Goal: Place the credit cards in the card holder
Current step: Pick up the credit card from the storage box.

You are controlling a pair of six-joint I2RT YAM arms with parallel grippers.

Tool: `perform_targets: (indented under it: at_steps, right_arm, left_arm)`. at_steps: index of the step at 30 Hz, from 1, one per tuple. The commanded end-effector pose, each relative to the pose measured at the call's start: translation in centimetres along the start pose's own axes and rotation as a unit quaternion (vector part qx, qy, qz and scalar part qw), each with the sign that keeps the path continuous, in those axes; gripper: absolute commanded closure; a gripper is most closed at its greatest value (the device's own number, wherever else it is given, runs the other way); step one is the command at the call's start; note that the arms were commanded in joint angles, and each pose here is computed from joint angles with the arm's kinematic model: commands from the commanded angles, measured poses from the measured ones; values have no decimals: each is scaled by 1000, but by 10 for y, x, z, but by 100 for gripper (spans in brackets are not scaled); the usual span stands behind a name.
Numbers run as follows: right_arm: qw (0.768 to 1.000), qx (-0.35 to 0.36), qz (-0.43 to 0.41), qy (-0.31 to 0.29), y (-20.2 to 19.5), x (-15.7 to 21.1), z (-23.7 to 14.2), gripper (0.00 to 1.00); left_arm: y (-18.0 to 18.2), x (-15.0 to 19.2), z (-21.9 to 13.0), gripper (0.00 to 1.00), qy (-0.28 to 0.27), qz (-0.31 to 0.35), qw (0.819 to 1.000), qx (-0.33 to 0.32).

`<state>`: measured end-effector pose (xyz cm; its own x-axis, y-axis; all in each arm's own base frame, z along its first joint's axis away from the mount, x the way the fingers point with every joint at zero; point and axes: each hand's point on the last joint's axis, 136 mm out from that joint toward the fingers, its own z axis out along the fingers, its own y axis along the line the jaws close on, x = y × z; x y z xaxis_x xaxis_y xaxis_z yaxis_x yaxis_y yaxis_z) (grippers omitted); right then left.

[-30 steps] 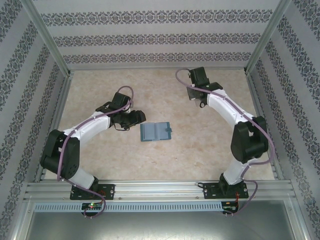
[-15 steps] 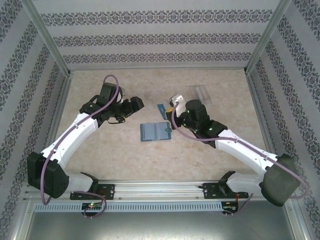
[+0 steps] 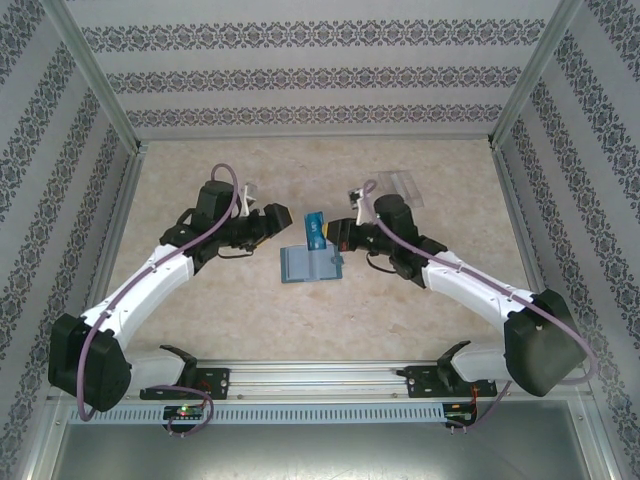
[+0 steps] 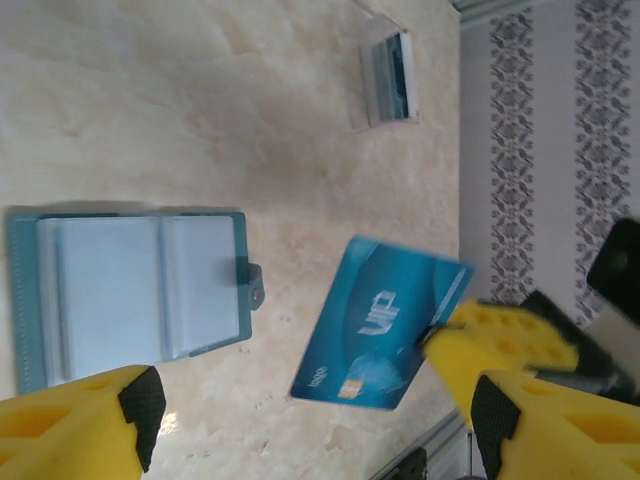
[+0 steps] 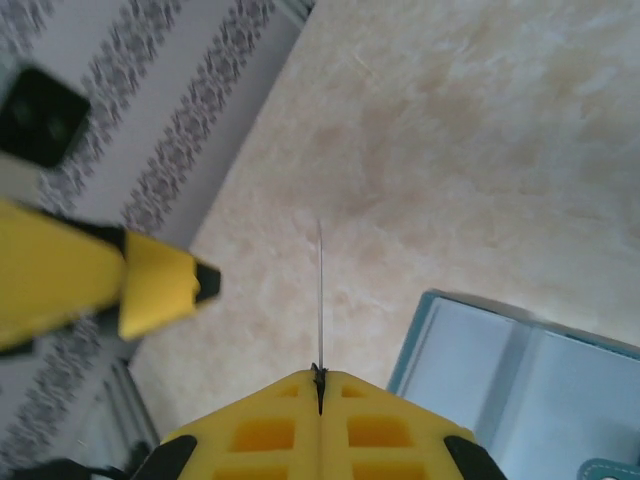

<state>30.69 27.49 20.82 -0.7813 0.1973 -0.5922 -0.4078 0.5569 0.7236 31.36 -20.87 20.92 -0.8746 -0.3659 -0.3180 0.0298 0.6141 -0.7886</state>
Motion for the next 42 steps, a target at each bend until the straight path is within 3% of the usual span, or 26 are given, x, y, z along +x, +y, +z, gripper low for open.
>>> perform_targets:
  at_steps: [1, 8, 12, 22, 26, 34, 35, 37, 42]
  right_arm:
    - [995, -66, 74, -19, 24, -17, -16, 100]
    - [989, -107, 98, -32, 44, -29, -31, 100]
    - [984, -130, 119, -28, 50, -30, -31, 100]
    - [978, -164, 123, -24, 62, -32, -31, 100]
    - [977, -170, 125, -19, 63, -29, -31, 100]
    - [977, -177, 118, -1, 63, -21, -29, 100]
    - [977, -175, 120, 0, 61, -21, -29, 94]
    - [977, -173, 123, 3, 59, -19, -27, 64]
    - [975, -190, 114, 16, 61, -16, -27, 61]
  left_arm:
    - [-30, -2, 0, 18, -9, 75, 994, 77]
    - [-58, 7, 5, 24, 18, 94, 982, 162]
    - [-68, 11, 4, 33, 31, 106, 978, 175]
    - [-85, 15, -1, 70, 46, 109, 968, 219]
    - [-79, 14, 4, 100, 50, 95, 973, 202]
    - [-84, 13, 8, 100, 57, 83, 970, 222]
    - [-84, 13, 8, 100, 58, 82, 970, 222]
    - [-84, 13, 10, 100, 61, 80, 970, 220]
    - [-86, 10, 11, 100, 62, 69, 970, 225]
